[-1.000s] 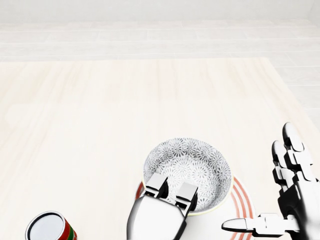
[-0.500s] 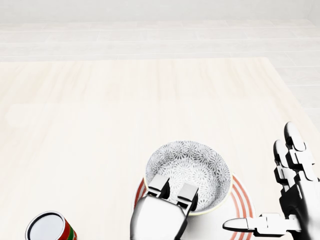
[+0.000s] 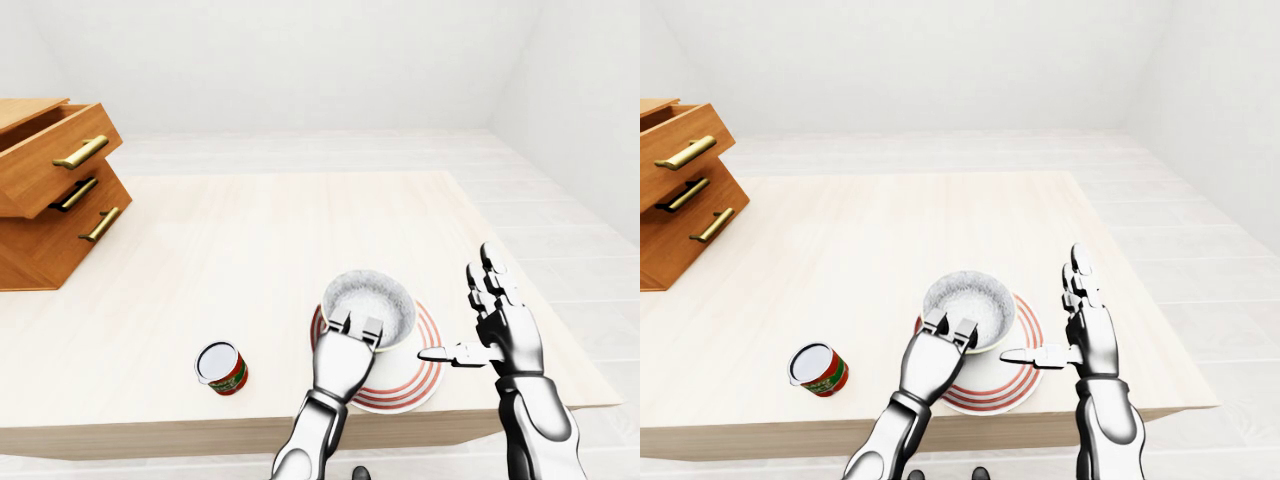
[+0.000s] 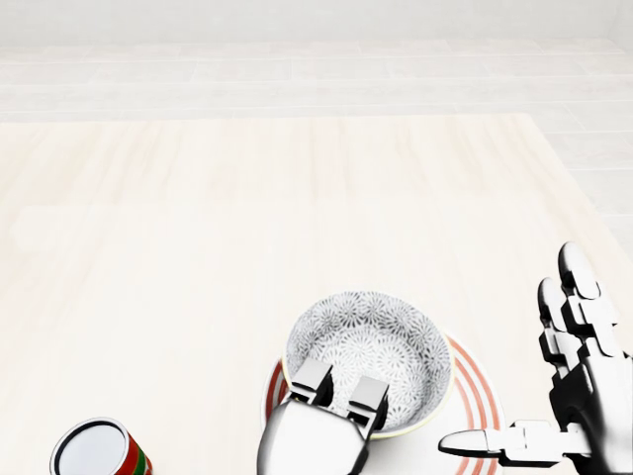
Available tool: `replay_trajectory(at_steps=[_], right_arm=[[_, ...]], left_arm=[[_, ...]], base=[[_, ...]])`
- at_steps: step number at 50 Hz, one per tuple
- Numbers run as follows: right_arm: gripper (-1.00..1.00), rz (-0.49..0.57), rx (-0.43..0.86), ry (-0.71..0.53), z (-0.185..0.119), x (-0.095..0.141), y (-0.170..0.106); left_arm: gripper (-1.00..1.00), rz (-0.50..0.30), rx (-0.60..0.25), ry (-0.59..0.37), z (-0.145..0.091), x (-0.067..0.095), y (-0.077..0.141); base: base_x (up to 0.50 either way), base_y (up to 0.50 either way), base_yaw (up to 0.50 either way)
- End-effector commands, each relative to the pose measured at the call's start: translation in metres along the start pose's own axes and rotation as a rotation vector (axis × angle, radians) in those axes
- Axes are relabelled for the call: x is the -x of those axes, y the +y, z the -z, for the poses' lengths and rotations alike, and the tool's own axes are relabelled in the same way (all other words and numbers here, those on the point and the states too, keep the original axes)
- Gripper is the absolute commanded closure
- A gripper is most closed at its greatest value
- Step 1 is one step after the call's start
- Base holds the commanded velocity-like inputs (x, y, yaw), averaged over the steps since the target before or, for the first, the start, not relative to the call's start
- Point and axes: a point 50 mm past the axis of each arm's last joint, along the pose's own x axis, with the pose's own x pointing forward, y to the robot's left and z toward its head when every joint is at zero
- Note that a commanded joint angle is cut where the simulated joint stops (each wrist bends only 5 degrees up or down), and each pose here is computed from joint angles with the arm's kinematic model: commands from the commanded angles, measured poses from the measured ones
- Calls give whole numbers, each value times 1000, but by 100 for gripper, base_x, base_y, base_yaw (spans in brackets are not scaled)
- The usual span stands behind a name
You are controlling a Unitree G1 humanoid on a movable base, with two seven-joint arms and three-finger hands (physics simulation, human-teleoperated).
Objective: Put the bowl on the plate.
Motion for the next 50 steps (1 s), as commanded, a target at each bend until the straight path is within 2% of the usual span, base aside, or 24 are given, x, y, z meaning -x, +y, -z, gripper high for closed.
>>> replay_trajectory(at_steps=[1, 29, 50], right_arm=[[-100, 0, -1, 1, 1, 0, 1], [-100, -2, -3, 4, 2, 0, 1], [-100, 6, 2, -11, -4, 3, -2]], left_arm=[[100, -44, -48, -34, -7, 6, 2], [100, -40, -46, -73, -15, 16, -5], [100, -30, -46, -58, -11, 10, -6]], base=[[0, 0, 0], [0, 0, 0], [0, 0, 0]])
